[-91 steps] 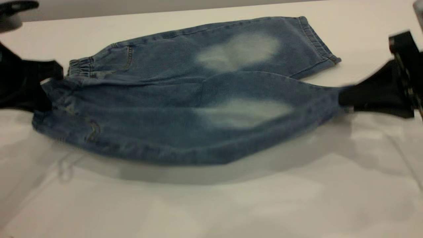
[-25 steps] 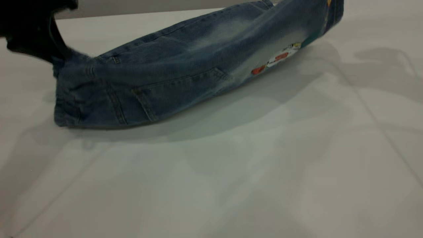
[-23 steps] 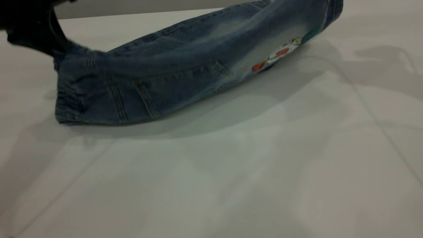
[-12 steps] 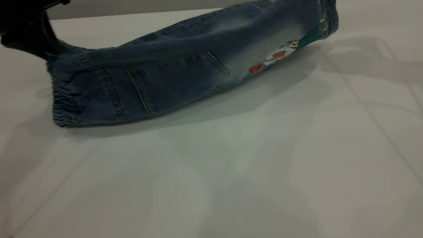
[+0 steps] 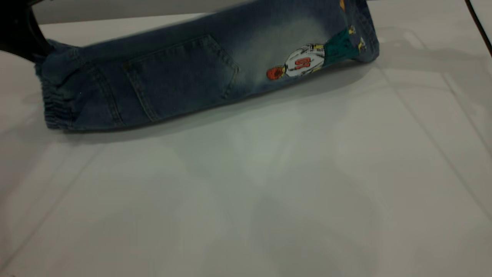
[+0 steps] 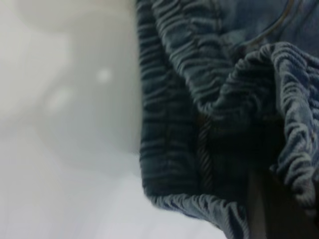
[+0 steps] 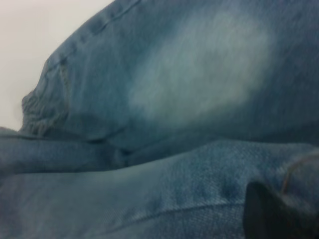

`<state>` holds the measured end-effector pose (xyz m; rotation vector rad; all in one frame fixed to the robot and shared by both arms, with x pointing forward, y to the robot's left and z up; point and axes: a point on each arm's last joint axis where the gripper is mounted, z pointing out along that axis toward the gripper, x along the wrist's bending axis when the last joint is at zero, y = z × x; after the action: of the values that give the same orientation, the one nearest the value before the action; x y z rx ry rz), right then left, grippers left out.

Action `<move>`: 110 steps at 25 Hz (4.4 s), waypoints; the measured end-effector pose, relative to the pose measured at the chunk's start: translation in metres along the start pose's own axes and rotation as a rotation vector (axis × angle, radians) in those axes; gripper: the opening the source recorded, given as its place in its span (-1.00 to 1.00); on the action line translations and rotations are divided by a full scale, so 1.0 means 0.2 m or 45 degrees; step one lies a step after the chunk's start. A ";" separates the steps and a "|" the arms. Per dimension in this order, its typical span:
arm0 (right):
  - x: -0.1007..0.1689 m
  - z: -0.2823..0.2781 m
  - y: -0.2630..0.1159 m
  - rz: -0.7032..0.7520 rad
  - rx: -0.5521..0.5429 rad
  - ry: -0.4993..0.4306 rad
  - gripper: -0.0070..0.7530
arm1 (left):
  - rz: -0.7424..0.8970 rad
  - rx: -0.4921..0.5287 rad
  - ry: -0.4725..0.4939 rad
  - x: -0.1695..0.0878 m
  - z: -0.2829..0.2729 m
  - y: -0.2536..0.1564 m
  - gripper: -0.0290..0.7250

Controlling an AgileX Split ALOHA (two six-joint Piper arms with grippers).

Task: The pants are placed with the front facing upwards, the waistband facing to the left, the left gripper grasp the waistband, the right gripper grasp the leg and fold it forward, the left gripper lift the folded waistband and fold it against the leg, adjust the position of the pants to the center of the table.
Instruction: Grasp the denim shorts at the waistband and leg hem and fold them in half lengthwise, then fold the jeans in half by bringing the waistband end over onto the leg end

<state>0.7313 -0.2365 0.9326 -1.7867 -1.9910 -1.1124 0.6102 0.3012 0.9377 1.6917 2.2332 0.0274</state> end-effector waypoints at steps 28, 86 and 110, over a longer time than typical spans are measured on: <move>-0.07 0.24 0.19 -0.223 -0.149 -0.054 -0.91 | 0.139 -0.147 -0.017 -0.07 0.26 0.49 -0.75; 0.09 0.16 0.23 -0.350 0.101 -0.125 0.52 | 0.305 0.214 0.218 -0.01 0.05 0.38 0.42; 0.18 0.03 0.30 -0.305 0.014 -0.204 0.52 | 0.226 -0.201 0.298 -0.03 -0.64 0.36 0.42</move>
<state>0.7800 -0.2088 0.9738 -1.7141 -2.3516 -1.0493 0.6436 0.3405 1.0754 1.8740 2.1641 0.4535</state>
